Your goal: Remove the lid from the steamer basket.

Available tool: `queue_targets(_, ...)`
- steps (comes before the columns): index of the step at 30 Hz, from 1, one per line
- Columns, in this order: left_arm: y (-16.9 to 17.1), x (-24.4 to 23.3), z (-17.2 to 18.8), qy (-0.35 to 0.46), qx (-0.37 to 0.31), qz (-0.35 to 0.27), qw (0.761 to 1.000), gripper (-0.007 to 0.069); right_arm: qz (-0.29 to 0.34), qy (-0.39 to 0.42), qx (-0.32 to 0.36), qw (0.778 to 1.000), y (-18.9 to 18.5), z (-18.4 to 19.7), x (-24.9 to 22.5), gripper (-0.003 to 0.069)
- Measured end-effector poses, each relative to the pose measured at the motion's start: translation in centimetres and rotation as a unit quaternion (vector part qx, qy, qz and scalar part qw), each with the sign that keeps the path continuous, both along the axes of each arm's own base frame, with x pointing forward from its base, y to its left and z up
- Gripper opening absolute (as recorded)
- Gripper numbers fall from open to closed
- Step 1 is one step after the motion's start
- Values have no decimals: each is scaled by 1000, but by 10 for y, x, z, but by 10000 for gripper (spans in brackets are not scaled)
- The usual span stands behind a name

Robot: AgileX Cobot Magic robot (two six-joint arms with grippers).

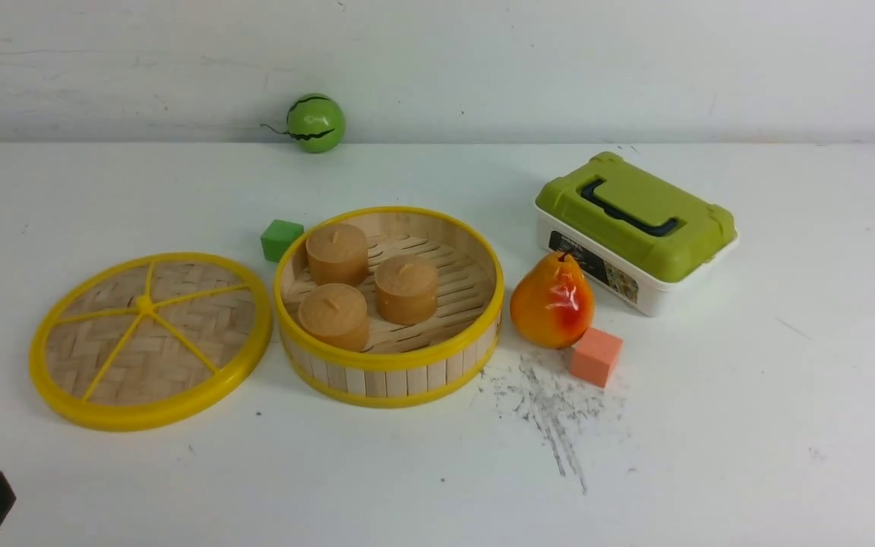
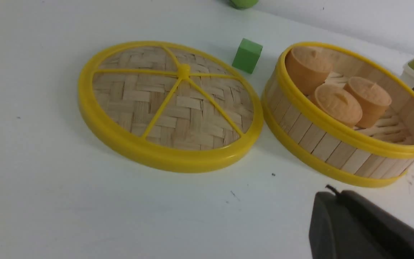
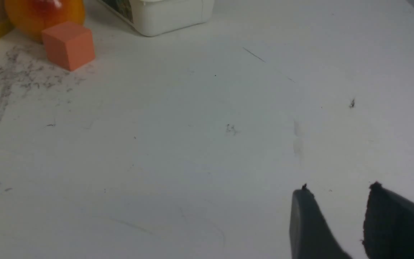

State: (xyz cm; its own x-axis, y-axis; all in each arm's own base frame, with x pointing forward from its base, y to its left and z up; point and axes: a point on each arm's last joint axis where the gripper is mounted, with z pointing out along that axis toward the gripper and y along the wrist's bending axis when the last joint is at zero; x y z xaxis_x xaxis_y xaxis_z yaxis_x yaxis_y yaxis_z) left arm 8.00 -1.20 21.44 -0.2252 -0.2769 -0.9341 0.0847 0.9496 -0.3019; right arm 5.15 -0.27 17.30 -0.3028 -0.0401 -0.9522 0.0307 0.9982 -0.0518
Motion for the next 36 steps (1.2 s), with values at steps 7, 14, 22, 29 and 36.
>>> queue_targets(7,3,-24,-9,-126,-21,-6,992,-13,0,0,0,1000,0,0,0,239)
queue_targets(14,5,-24,-22,-65,-11,5,998,-13,0,0,0,1000,0,0,0,239)
queue_targets(22,5,-28,-45,52,64,-9,997,-13,0,0,0,1000,0,0,0,239)
queue_targets(29,5,-28,-45,51,79,-15,995,-13,0,0,0,1000,0,0,0,239)
queue_targets(36,8,-28,-46,58,67,18,996,-13,0,0,0,1000,0,0,0,239)
